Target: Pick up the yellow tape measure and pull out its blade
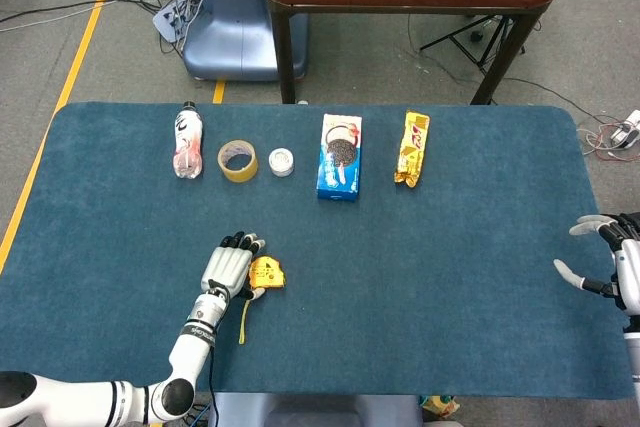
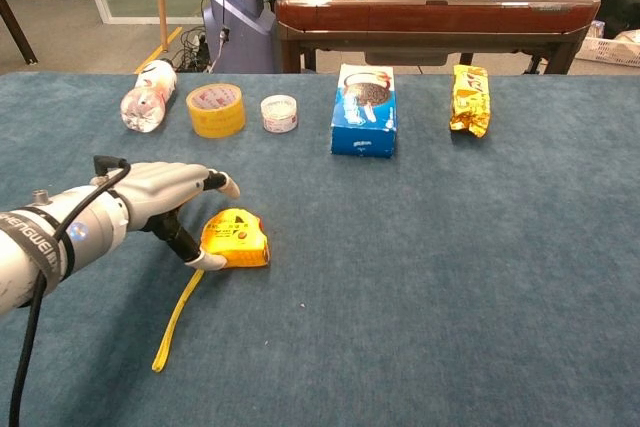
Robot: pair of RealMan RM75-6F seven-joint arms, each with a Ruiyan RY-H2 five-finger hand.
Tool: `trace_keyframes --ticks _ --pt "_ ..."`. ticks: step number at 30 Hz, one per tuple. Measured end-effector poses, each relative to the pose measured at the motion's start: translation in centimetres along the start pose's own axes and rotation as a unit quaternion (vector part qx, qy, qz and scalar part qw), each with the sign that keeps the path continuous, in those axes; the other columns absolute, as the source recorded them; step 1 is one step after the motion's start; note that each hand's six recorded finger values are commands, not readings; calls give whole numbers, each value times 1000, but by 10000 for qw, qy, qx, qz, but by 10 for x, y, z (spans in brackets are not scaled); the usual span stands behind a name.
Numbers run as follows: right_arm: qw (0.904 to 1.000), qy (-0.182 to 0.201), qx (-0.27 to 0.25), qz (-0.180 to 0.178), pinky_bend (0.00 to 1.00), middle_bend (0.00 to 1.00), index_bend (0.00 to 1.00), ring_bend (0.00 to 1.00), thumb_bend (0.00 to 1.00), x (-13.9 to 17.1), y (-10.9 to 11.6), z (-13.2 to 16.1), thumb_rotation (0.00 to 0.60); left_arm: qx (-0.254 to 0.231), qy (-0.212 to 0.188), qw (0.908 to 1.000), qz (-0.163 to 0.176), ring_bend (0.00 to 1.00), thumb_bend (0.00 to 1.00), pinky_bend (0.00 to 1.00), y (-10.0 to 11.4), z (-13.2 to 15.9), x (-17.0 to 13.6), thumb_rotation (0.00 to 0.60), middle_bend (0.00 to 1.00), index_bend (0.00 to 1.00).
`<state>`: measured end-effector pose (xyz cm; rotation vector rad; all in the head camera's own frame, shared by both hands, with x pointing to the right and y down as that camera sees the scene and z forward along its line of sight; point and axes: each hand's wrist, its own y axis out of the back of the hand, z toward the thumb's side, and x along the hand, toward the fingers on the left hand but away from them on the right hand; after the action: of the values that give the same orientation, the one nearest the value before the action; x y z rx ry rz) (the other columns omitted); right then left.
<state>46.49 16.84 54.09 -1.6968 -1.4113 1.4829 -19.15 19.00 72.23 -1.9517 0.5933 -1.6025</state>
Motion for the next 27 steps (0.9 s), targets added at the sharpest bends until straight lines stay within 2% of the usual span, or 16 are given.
trace_keyframes --ticks 13,20,23,27 --pt "10000 -64 15 12 77 301 410 176 261 0 0 -2 600 -67 -69 10000 -16 128 197 80 -6 8 6 600 232 287" --pt "10000 -90 36 17 77 301 410 176 261 0 0 -4 600 -177 -60 9998 109 268 197 98 -3 7 11 600 418 444" --pt "10000 -47 53 33 77 301 410 176 261 -1 0 -1 600 -341 -56 9992 194 312 197 113 0 5 12 600 471 487" --pt "9999 140 65 62 77 301 410 176 261 -5 0 11 600 -842 -57 9962 225 327 197 141 7 -1 11 600 484 500"
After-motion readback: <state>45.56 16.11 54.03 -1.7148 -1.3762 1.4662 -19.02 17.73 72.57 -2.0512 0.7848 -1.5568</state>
